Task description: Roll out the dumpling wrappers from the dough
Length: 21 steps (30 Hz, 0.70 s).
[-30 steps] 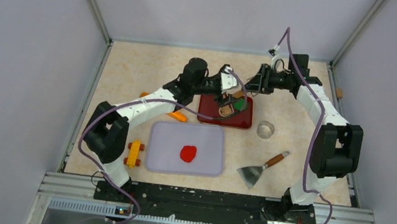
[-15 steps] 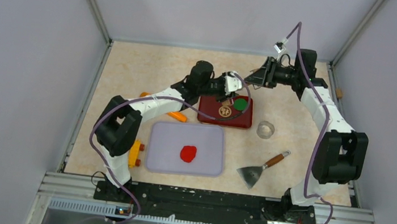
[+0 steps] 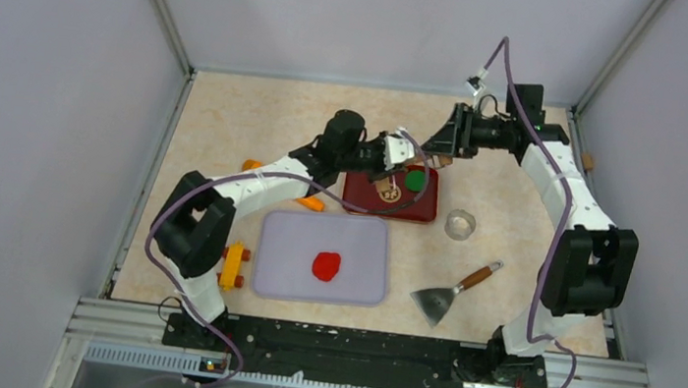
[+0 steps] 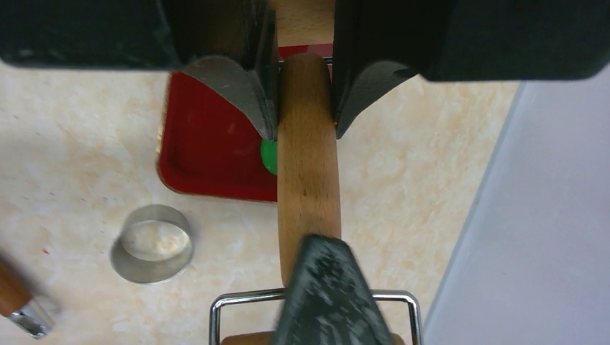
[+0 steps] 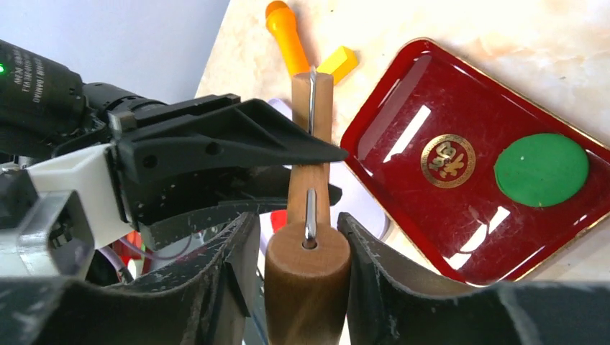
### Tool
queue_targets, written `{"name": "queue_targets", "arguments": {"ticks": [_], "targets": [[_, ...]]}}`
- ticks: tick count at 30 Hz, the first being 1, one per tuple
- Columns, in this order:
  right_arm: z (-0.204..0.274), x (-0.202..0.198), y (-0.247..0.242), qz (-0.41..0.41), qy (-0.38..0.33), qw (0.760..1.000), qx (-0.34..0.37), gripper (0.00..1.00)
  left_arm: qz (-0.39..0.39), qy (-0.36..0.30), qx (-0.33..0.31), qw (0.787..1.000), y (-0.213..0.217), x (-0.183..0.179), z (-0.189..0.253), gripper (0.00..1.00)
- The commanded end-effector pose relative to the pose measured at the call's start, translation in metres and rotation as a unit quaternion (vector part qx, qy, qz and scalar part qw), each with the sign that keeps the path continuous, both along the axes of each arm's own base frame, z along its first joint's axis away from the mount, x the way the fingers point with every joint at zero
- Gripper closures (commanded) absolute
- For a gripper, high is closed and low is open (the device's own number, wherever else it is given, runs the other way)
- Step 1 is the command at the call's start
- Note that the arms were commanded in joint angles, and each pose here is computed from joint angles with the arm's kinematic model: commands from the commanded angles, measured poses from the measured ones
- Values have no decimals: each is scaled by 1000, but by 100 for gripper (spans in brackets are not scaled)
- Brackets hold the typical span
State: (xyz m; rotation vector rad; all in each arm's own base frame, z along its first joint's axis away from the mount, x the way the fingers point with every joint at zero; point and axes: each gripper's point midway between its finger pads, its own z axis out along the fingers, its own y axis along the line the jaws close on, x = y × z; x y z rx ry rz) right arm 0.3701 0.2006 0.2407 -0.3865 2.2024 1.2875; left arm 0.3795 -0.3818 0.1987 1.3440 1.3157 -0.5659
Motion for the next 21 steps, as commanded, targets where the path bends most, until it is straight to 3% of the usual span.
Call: {"name": "queue_targets", "arguments": {"ticks": [1,5,14,15,17,19,21], "targets": [[18,-18,9,55,-6,998,-13,52,-25,12,-21,999,12,-33,24,100],[7,-25,14,38,5,999,-39,53,-18,20,-21,999,25,-48,27,100],[-6,-68,44,122,51,991,-36,48,-1,56,-21,998,44,-72,29,100],[-8,-70,46,124,56,990,-34,54,-1,59,-21,998,45,-73,28,100],[-11,-74,51,127,64,989,-28,80,-3,64,-22,998,47,-78,27,100],[-11,-76,55,125,71,989,-25,99,-6,69,-21,997,50,-84,23,100],[-12,-80,57,129,74,989,-29,100,2,78,-23,997,55,-89,19,100]]}}
